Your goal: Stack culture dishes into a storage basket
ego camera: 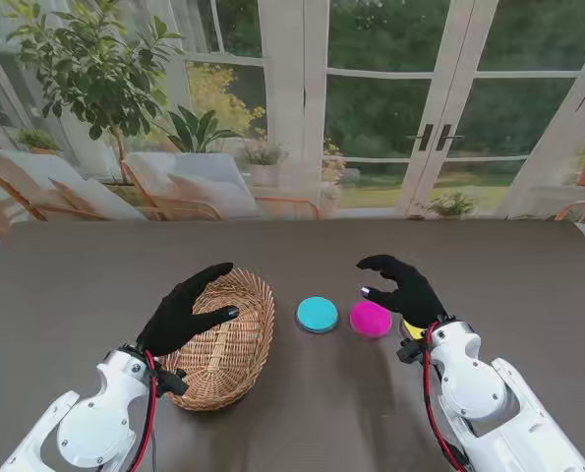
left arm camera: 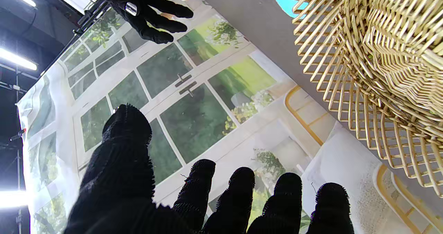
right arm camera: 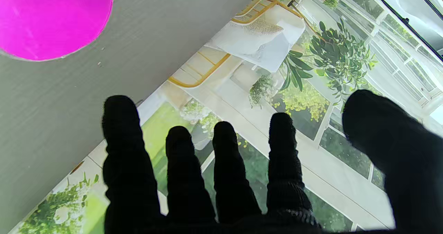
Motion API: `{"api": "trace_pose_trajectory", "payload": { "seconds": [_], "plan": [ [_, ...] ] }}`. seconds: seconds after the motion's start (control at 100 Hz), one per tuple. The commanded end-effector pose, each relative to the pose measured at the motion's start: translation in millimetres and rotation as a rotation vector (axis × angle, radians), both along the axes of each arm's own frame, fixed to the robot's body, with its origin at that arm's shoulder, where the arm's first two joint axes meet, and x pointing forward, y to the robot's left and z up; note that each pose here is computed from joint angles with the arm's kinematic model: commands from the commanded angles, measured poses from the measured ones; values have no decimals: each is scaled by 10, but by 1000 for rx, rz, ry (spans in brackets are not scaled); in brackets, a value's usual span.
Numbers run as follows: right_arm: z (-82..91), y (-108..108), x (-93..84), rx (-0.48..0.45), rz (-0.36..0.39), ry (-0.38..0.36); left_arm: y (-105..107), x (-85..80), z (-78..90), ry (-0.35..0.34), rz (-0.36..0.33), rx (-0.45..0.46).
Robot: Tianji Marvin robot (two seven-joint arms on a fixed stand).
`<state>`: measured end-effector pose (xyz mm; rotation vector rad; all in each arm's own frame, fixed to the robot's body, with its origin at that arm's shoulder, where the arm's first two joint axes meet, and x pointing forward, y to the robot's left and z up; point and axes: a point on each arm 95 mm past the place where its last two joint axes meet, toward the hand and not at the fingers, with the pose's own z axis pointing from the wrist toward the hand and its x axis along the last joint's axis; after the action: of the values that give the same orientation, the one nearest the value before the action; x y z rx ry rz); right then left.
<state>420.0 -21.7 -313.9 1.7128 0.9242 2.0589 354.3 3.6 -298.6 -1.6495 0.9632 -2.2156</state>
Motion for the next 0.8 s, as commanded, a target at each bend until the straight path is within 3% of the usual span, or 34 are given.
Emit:
{"api": "trace_pose_trajectory", "payload": {
  "seconds": [0.0, 0.56, 0.79],
  "plan": [
    [-26, 25, -19, -3, 16, 8, -27, -13, 8, 7, -13, -2],
    [36, 94, -34, -24, 5, -18, -27, -20, 7, 18, -16, 2],
    [109, 271, -9, -150, 23, -34, -23, -36, 20, 22, -6, 1]
  ]
}}
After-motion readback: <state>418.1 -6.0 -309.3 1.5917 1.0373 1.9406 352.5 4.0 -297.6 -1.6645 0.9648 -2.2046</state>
